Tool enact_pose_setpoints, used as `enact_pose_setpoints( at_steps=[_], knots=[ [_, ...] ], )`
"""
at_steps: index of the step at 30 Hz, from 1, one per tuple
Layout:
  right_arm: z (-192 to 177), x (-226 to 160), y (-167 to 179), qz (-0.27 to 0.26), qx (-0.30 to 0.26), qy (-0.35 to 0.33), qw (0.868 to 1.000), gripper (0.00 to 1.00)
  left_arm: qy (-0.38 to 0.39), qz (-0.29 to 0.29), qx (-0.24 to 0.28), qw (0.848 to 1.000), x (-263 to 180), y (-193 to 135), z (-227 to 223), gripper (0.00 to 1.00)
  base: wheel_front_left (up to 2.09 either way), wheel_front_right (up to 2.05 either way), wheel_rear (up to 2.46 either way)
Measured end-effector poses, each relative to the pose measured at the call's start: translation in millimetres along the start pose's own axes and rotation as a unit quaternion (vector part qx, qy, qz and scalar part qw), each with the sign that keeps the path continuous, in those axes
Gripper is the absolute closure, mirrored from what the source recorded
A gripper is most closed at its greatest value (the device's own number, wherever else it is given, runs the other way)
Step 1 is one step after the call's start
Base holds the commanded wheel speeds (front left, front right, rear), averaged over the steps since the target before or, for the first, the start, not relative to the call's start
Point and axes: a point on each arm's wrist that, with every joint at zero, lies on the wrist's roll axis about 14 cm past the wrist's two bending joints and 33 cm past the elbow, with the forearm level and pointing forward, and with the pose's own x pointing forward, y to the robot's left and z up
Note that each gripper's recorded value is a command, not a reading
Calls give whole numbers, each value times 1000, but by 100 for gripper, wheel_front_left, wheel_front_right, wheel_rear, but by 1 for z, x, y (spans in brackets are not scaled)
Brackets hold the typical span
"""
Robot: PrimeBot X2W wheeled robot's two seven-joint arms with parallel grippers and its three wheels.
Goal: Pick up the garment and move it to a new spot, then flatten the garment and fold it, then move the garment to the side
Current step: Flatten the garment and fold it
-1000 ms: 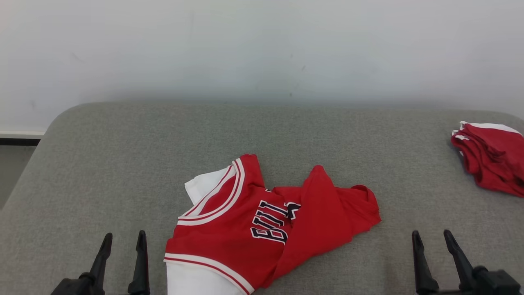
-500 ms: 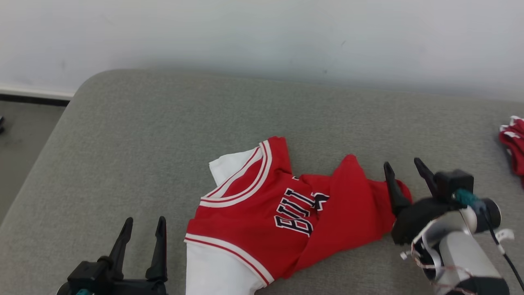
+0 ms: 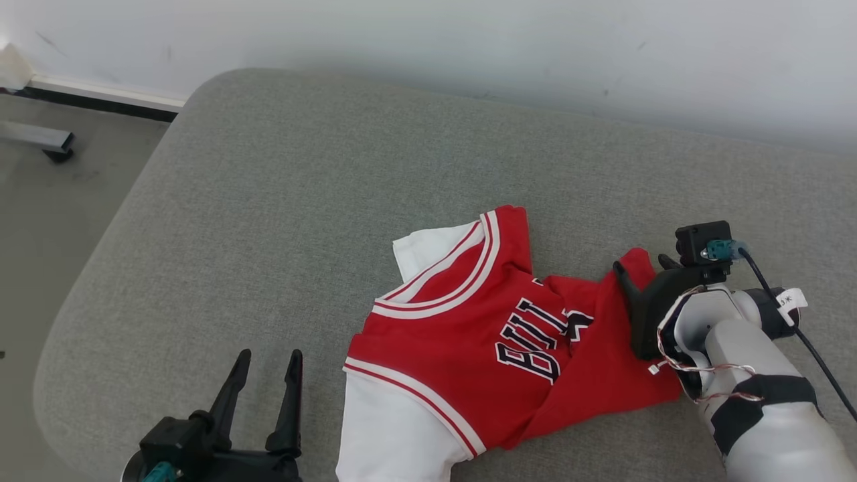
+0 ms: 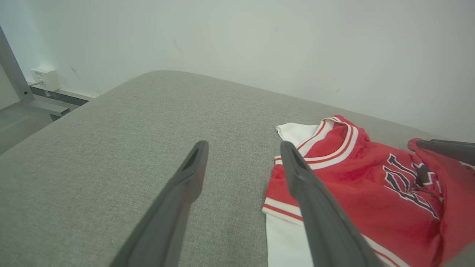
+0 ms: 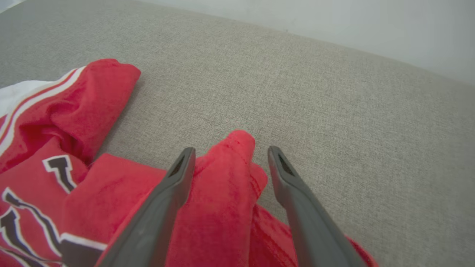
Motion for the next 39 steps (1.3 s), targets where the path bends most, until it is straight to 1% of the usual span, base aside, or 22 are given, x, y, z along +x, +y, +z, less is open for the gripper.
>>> enact_pose_setpoints(
  at_steps=[4, 7, 9, 10, 11, 16, 21, 24, 26, 29, 33, 36, 39],
  knots=[
    [1, 8, 4, 7, 1, 26, 1000, 0, 3, -3, -3, 1000, -1, -3, -2, 0, 0, 0, 0],
    [-15, 10, 7, 10, 15, 78, 997, 0, 3, -6, -7, 1000, 0, -5, -2, 0, 0, 0, 0],
    [-25, 10, 11, 14, 12, 108, 994, 0, 4, -6, -7, 1000, 1, -6, -2, 0, 0, 0, 0],
    [-21, 11, 13, 17, 16, 101, 995, 37, 4, -6, -8, 1000, 1, -7, -3, 0, 0, 0, 0],
    [-14, 13, 14, 18, 14, 91, 996, 100, 5, -6, -10, 1000, 1, -7, -3, 0, 0, 0, 0],
    [-4, 15, 12, 18, -2, 67, 998, 100, 4, -8, -9, 1000, 3, -8, -2, 0, 0, 0, 0],
    [24, 10, 2, 8, -9, -17, 1000, 100, 1, -9, -9, 1000, 6, -8, -1, 0, 0, 0, 0],
    [39, 2, -3, 2, -2, -73, 997, 100, 3, -11, -7, 1000, 5, -10, -3, 0, 0, 0, 0],
    [42, -6, -7, -4, 4, -103, 995, 100, 5, -12, -5, 1000, 5, -11, -5, 0, 0, 0, 0],
    [33, -22, -15, -15, 24, -137, 990, 100, 7, -19, -5, 1000, 5, -16, -7, 0, 0, 0, 0],
    [15, -47, -24, -31, 44, -163, 985, 100, 10, -31, -7, 999, 5, -24, -10, 0, 0, 0, 0],
    [-4, -70, -26, -40, 65, -177, 981, 100, 11, -46, -8, 999, 7, -33, -11, 0, 0, 0, 0],
    [-28, -100, -37, -69, 98, -188, 975, 100, 9, -62, -8, 998, 11, -44, -10, 0, 0, 0, 0]
  ],
)
